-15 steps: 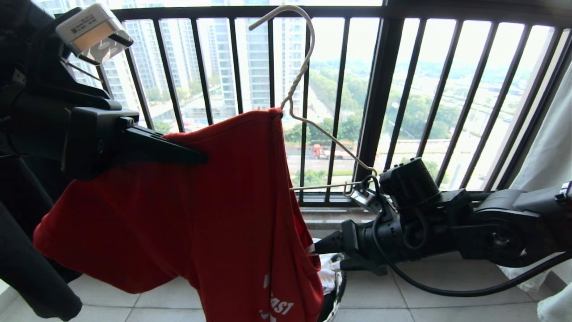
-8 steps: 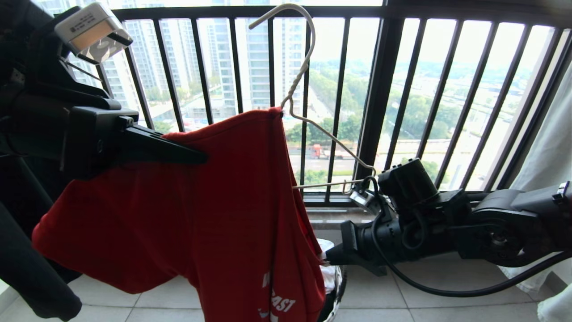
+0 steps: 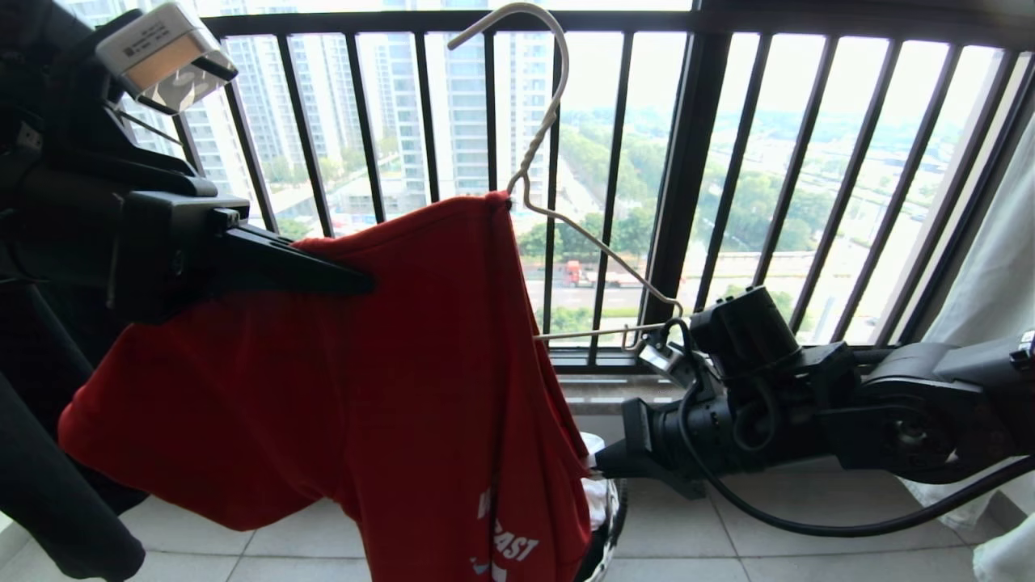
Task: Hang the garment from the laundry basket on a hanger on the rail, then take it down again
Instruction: Hang the clothes on the clothes rack
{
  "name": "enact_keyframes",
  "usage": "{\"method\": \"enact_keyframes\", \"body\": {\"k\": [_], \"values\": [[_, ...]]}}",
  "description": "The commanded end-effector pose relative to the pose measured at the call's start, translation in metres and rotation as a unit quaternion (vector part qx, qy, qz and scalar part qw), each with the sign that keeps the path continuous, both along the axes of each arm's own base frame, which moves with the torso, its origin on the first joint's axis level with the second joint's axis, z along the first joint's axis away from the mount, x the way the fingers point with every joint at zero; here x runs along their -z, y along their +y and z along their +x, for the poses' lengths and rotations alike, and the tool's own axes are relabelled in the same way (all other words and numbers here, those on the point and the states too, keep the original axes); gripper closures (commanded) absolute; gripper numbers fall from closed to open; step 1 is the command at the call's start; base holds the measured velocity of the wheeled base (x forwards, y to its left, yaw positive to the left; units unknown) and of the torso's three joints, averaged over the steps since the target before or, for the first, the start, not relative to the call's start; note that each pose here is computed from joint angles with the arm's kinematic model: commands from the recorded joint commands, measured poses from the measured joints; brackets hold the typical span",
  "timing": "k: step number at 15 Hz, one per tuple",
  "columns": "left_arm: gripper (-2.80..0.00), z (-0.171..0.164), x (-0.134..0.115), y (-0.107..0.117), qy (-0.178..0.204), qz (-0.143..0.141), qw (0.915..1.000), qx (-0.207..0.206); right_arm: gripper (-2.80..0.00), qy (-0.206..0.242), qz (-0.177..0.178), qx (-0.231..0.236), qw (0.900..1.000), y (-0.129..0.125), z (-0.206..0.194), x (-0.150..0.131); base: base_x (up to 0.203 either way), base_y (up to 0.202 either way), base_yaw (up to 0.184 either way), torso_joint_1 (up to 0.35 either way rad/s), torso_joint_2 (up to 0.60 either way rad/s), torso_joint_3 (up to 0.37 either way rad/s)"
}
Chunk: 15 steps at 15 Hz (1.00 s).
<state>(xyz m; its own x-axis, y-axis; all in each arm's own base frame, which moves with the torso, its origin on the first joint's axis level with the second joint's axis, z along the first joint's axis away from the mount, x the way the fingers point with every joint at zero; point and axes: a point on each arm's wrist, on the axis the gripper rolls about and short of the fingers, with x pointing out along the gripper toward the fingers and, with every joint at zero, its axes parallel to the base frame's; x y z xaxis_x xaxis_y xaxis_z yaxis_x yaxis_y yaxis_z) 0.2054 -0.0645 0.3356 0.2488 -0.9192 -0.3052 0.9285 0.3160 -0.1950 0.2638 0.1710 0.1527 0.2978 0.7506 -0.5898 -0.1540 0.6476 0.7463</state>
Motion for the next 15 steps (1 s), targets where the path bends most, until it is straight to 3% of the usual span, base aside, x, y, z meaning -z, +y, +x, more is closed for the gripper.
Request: {"method": "enact_keyframes", "body": {"k": [1,7,15], "values": [[0.00,-0.001,0.000,0.000,0.000,-0.001,1.0000,0.003,0.00,-0.008,0.006,0.021,1.000,-0.015,0.000,-0.008,0.000,0.000,0.000,0.000,0.00,0.000],[0.00,-0.002,-0.001,0.000,0.000,-0.001,1.0000,0.003,0.00,-0.031,0.007,0.097,0.995,-0.064,0.012,-0.022,0.000,0.000,0.000,0.000,0.00,0.000],[0.00,-0.001,0.001,0.000,0.004,0.000,1.0000,0.003,0.00,-0.057,0.014,0.152,0.987,-0.095,0.028,-0.042,0.000,0.000,0.000,0.000,0.00,0.000]]}}
